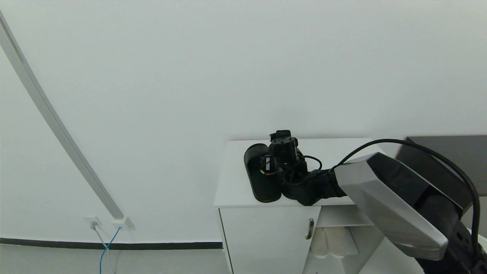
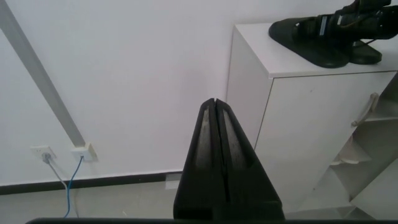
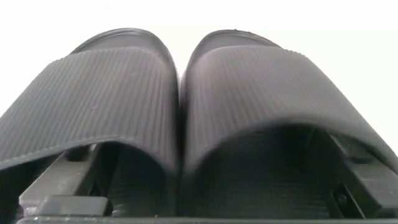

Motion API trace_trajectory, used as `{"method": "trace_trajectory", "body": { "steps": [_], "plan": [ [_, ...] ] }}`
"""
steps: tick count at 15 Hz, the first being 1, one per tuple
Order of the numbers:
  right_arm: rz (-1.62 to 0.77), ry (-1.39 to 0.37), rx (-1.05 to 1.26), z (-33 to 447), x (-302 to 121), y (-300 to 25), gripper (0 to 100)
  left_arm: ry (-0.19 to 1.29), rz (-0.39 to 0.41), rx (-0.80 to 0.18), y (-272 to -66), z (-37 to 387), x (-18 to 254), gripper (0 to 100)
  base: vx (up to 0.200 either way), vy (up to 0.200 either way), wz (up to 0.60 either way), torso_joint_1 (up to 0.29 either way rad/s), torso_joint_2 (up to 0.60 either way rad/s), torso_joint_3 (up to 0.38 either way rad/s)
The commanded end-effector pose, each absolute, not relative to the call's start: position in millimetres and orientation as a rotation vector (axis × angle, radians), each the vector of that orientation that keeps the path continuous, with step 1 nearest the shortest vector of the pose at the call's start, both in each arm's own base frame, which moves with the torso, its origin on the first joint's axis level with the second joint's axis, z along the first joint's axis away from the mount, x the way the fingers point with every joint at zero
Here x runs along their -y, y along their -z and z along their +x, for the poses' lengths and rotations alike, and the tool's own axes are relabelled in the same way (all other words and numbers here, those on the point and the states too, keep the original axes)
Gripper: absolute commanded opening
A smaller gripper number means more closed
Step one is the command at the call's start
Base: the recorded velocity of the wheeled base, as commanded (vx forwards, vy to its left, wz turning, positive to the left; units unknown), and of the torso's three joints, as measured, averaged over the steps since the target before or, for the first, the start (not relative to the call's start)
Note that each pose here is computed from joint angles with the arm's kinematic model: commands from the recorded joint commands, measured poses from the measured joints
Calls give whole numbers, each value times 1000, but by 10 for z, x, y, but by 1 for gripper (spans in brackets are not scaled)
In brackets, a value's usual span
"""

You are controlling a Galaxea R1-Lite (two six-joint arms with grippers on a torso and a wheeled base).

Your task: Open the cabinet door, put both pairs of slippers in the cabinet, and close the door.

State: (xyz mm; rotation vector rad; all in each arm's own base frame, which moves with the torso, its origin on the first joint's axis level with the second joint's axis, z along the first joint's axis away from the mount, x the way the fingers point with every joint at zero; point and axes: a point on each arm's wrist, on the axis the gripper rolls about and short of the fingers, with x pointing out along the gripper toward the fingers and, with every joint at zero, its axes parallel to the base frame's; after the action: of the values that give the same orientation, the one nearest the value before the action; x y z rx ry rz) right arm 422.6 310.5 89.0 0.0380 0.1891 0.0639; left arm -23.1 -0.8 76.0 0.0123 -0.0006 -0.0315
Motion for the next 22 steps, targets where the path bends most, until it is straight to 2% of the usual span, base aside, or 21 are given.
{"method": "trace_trajectory", "body": {
  "steps": [1, 7, 10, 13, 16, 22],
  "plan": [
    [35, -65, -194, 4247, -3118, -831, 0, 31, 12, 0, -760, -230, 8, 0, 0, 0, 0, 0, 0, 0],
    [38, -60, -192, 4260, -3088, -845, 0, 31, 12, 0, -760, -230, 8, 0, 0, 0, 0, 0, 0, 0],
    [59, -64, -167, 4138, -2996, -1161, 0, 31, 12, 0, -760, -230, 8, 0, 0, 0, 0, 0, 0, 0],
    [61, -180, -189, 3685, -2714, -1640, 0, 31, 14, 0, -760, -230, 8, 0, 0, 0, 0, 0, 0, 0],
    [63, -303, -218, 3122, -2466, -1936, 0, 31, 14, 0, -760, -230, 8, 0, 0, 0, 0, 0, 0, 0],
    [74, -538, -220, 2206, -2044, -2248, 0, 31, 14, 0, -760, -230, 8, 0, 0, 0, 0, 0, 0, 0]
  ]
}}
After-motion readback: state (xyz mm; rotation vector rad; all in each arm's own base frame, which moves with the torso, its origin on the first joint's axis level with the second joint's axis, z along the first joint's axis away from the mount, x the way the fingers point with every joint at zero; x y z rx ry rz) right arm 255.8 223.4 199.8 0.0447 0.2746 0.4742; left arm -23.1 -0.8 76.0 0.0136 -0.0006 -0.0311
